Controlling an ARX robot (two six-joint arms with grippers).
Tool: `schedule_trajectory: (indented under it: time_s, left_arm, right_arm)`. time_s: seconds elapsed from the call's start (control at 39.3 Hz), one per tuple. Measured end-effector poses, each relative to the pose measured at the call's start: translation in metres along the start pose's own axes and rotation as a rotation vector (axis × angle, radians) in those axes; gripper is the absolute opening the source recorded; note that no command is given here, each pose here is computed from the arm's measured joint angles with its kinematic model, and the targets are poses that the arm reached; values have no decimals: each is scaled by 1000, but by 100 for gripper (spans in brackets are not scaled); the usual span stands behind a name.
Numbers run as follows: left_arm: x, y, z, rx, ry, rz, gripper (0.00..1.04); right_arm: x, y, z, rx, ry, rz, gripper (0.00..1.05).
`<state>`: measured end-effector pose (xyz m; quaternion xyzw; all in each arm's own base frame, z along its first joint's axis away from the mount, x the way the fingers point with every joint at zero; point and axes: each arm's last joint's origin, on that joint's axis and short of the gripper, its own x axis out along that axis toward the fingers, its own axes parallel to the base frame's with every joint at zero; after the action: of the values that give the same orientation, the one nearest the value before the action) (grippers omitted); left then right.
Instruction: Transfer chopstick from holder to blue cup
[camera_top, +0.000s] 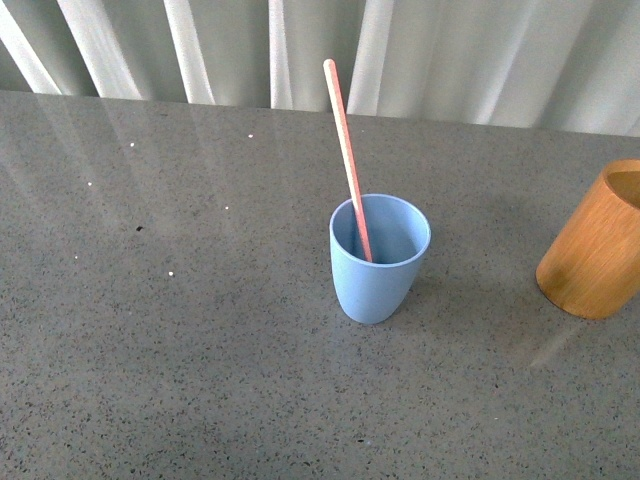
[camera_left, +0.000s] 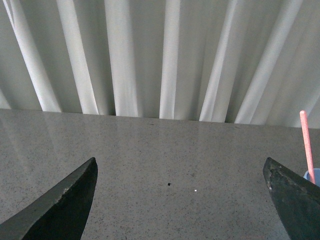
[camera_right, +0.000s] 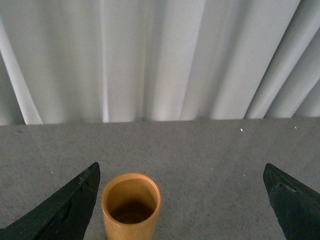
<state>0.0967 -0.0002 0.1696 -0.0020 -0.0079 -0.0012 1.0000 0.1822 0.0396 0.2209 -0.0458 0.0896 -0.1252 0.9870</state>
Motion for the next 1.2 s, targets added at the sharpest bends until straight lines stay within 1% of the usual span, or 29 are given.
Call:
schedule_trajectory:
  time_s: [0.03, 0.08, 0.13, 0.15, 0.33, 0.46, 0.48, 0.51, 0.56, 0.66, 0.92, 0.99, 1.2]
  left_arm:
    - [0, 0, 0, 0, 0, -1, 98]
    - [0, 0, 0, 0, 0, 0, 98]
    - [0, 0, 0, 0, 0, 1, 98]
    - [0, 0, 0, 0, 0, 4, 98]
    - [0, 0, 0, 0, 0, 2, 98]
    - [0, 0, 0, 0, 0, 3, 98]
    - [0, 0, 0, 0, 0, 3, 98]
    - [0, 0, 0, 0, 0, 3, 98]
    - [0, 0, 0, 0, 0, 3, 98]
    - [0, 0, 0, 0, 0, 1, 98]
    - [0, 0, 0, 0, 0, 1, 98]
    - [0, 0, 0, 0, 0, 1, 98]
    - [0, 0, 0, 0, 0, 1, 98]
  right_arm:
    - [-1, 0, 2, 12, -17, 22, 94]
    - [-2, -4, 0, 63, -117, 162, 83]
    - [-5, -7, -7, 75, -162, 239, 73]
    - [-7, -10, -12, 76, -170, 262, 66]
    - [-18, -25, -33, 79, -172, 251, 28]
    - [-22, -30, -40, 79, -174, 258, 8]
    - [-24, -31, -41, 79, -175, 260, 3]
    - [-24, -32, -42, 78, -175, 261, 0]
    - [-26, -36, -46, 77, -174, 285, 1]
    - [-29, -45, -51, 82, -175, 247, 1]
    - [-37, -46, -61, 82, -184, 253, 1]
    - [-40, -47, -59, 85, -207, 253, 1]
    - [-45, -49, -60, 85, -208, 253, 1]
